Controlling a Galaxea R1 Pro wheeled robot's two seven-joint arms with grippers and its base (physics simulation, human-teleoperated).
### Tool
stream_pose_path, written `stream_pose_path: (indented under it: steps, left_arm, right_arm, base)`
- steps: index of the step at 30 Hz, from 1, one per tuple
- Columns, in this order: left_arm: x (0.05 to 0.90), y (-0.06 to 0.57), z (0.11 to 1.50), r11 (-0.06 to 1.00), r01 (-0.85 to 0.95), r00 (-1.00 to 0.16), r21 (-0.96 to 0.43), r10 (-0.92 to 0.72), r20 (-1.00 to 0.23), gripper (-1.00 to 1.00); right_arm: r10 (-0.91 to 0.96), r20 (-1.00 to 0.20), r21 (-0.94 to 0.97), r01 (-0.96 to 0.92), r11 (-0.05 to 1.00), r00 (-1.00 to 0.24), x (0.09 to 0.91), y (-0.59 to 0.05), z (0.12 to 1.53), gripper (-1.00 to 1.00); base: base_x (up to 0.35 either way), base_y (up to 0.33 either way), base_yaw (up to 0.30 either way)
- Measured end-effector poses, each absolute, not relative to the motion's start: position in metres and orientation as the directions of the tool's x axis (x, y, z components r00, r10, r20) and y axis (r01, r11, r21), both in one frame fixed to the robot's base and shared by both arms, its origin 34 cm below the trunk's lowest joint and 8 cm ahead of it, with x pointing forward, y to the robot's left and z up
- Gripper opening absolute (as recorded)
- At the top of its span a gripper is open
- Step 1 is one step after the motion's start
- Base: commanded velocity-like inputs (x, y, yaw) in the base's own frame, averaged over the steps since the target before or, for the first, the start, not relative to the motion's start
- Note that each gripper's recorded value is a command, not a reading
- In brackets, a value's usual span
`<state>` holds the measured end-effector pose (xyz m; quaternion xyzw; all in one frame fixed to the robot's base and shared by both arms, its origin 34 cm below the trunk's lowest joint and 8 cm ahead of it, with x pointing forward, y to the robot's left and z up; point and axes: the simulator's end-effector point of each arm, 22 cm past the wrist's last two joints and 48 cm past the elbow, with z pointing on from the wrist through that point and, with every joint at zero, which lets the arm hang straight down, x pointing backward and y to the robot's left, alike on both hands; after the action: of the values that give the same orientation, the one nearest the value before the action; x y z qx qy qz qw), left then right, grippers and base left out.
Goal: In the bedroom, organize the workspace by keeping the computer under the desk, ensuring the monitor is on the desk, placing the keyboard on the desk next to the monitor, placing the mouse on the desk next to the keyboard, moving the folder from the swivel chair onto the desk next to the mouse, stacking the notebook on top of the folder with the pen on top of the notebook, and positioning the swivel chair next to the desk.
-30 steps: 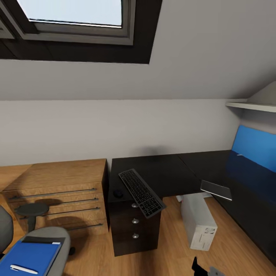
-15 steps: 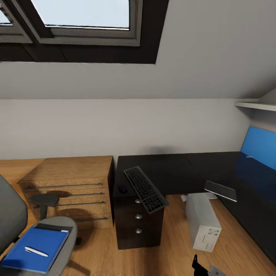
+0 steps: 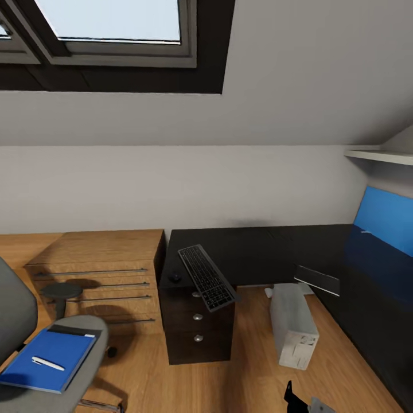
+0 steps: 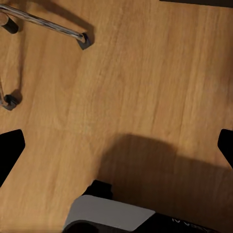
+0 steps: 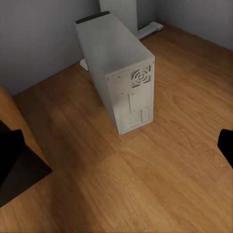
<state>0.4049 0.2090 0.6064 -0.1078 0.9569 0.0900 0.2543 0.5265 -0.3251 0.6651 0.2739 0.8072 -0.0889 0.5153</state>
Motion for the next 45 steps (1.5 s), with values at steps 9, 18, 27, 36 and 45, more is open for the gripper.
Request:
stream_pose_path:
  steps: [9,18,27,36,45]
  left_arm:
    - [0.408,0.224,0.606,0.949,-0.289,-0.816,0.13,-0.173,-0.551,1.0]
    - [0.415,0.243,0.609,0.923,-0.366,-0.793,0.121,-0.241,-0.559,1.0]
    - [0.417,0.254,0.61,0.907,-0.404,-0.783,0.12,-0.275,-0.559,1.0]
    - [0.377,0.293,0.586,0.871,-0.444,-0.763,0.21,-0.244,-0.599,1.0]
    - [0.357,0.271,0.564,0.93,-0.346,-0.779,0.127,-0.209,-0.591,1.0]
  right_arm:
    - [0.163,-0.924,0.039,0.34,0.94,-0.347,0.55,-0.298,0.683,1.0]
    - [0.158,-0.928,0.06,0.282,0.957,-0.338,0.585,-0.277,0.707,1.0]
    - [0.148,-0.885,0.081,0.166,0.983,-0.442,0.654,-0.254,0.787,1.0]
    - [0.233,-0.802,0.052,0.324,0.945,-0.55,0.73,-0.334,0.862,1.0]
    - [0.263,-0.863,0.071,0.412,0.908,-0.431,0.738,-0.366,0.857,1.0]
  base:
    - [0.103,-0.106,0.0]
    - [0.01,-0.01,0.0]
    - [0.0,0.0,0.0]
    - [0.0,0.0,0.0]
    - [0.0,0.0,0.0]
